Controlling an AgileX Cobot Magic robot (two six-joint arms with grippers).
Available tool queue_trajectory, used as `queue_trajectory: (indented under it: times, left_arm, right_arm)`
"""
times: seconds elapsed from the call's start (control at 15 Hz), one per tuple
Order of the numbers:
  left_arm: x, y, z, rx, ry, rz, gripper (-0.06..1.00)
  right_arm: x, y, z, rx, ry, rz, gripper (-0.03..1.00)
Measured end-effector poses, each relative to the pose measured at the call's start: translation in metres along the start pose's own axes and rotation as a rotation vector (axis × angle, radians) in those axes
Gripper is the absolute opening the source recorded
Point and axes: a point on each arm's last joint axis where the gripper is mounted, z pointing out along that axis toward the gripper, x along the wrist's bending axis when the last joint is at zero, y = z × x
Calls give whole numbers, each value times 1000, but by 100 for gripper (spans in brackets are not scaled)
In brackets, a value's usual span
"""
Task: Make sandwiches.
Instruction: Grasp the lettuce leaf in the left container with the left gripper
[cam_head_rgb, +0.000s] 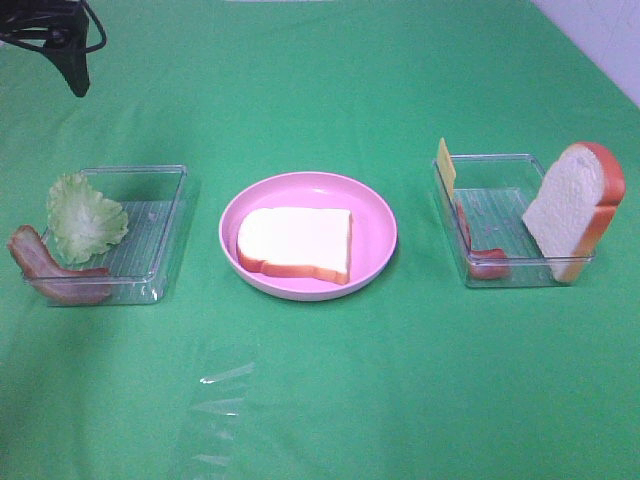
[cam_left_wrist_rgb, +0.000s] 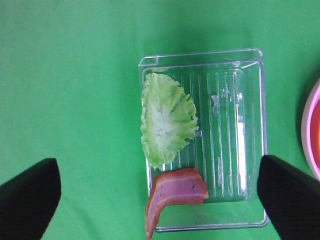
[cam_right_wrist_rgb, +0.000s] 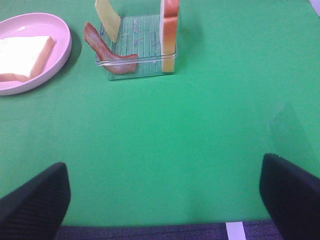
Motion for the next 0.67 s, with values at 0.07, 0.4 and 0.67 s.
queue_trajectory:
  times: [0.07, 0.4, 0.67]
  left_arm:
    - [19, 1, 2, 4, 7, -34, 99]
    - [30, 2, 33, 73, 31, -9, 99]
    - [9, -3, 86, 188, 16, 22, 98]
  right_arm:
    - [0, 0, 0, 0, 0, 0, 98]
    - [0, 0, 0, 0, 0, 0, 98]
    - [0, 0, 0, 0, 0, 0, 98]
